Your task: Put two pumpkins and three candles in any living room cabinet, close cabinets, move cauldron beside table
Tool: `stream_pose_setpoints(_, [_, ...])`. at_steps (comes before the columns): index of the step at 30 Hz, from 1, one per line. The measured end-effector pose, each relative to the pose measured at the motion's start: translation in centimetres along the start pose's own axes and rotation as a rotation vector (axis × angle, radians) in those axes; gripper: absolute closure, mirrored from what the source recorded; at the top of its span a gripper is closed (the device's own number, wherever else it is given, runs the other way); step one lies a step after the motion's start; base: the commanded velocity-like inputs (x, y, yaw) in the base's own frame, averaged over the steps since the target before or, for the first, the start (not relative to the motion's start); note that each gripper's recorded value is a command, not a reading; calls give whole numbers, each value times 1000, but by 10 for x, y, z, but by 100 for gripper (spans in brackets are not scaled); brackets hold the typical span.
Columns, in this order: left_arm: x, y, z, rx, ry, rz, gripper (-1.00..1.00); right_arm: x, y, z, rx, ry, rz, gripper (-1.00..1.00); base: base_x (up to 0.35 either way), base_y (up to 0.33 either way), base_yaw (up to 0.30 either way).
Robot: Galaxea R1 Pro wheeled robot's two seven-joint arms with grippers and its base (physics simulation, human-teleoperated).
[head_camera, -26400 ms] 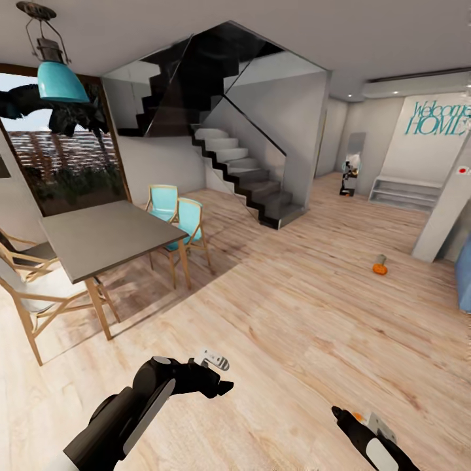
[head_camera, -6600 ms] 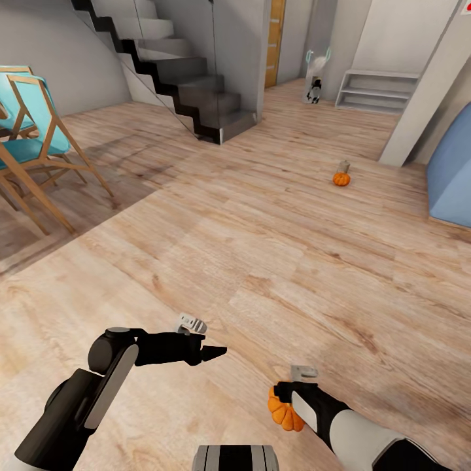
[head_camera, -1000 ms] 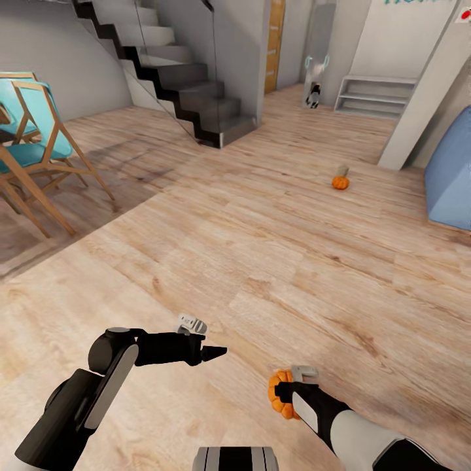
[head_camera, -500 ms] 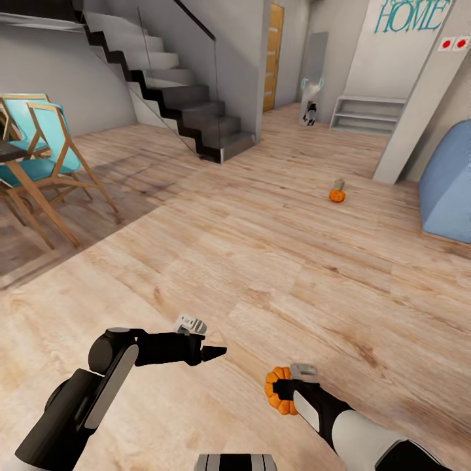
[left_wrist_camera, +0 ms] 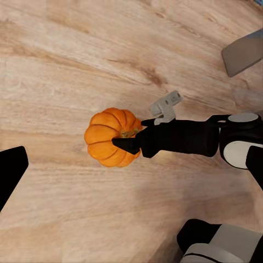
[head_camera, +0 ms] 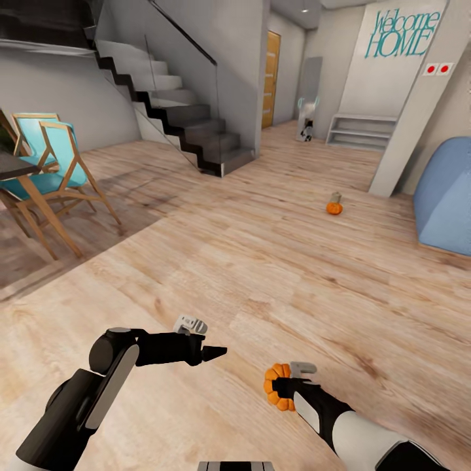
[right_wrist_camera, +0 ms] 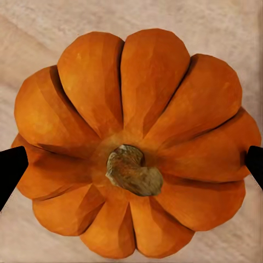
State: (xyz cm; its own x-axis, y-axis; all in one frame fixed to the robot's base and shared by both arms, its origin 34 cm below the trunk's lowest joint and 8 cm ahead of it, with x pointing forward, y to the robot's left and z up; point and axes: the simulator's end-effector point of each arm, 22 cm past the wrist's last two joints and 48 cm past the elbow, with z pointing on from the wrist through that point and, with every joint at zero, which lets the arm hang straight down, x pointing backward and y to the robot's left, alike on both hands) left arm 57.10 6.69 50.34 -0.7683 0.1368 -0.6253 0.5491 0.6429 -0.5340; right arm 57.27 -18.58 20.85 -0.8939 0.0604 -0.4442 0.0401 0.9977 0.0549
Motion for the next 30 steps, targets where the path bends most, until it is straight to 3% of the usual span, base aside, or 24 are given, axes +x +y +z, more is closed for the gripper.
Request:
stream_pose_setpoints(10, [-14,-11,-12,-8,-32,35,-100,-19,1,-14,-2,-40,-1,100,0,0,-16])
stream_pose_setpoints(18, [-15,-11,-12,-5,-36,36,-100,-19,1,-14,-1,-39,2,100,0,0,-235])
stream_pose_setpoints(21, [-20,-11,-12,-6,-60,54,-100,-19,1,-14,-1,-39,2,100,46,36,-281])
stream_pose_setpoints(30, [6,16,3,-33,-9,-21,-100,-18,1,-14,-2,-36,5,100,233,186,-275])
